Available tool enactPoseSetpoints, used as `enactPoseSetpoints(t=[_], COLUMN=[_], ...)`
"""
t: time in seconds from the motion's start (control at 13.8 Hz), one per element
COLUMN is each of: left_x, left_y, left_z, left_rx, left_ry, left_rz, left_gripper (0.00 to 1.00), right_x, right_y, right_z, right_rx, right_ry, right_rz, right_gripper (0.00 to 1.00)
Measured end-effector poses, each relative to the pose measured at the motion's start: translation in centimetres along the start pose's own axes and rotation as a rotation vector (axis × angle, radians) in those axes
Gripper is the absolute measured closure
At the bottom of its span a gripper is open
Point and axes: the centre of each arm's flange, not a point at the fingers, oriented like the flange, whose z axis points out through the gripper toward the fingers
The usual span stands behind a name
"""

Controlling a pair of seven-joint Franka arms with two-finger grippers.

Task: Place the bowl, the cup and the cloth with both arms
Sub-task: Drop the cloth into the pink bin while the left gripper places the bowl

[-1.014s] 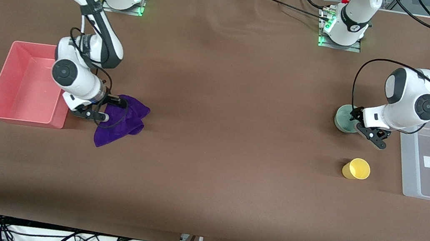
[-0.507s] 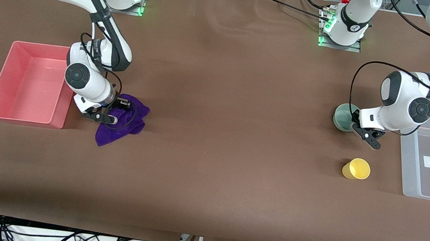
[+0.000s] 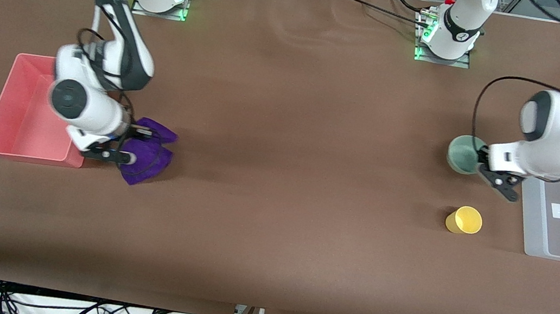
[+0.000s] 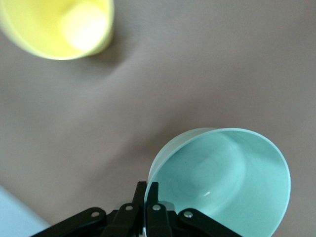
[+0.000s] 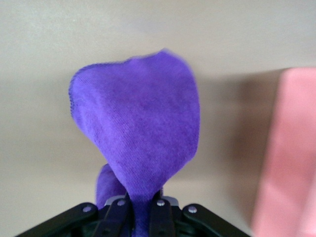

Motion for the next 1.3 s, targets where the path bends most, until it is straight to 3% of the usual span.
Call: enactPoseSetpoints(t=[0.22,0.43,0.72,1.09,1.3], left_x=[-4.1,-8.7,-13.0,-14.6,-14.8], left_y=[-7.0,-14.4,-22.5,-26.4,-26.8], left_z=[-7.5,-7.4,0.8,7.6,7.1], left_rx=[0.029,0.044,-0.023,0.010,0.023], left_ry=[0.041,0.065,0.055,0.077,0.083], left_rz=[0.028,0.045,0.031,0.008,0.005], left_gripper=[0.97,0.97,0.97,0.96,0.74], right_x=[-1.2,-2.7,-3.8,-3.6,-3.3], right_y=[8.2,18.4,27.9,29.3,29.0], right_z=[-8.0,-9.4,-3.7,4.8,8.1], right_rx=[-0.017,0.000,0.025,0.028,0.023], right_ry=[-0.102,-0.166,-0.219,-0.239,-0.240], right_rz=[-0.114,-0.210,-0.263,-0.279,-0.287], right_gripper=[0.88,0.88,0.88,0.88,0.88])
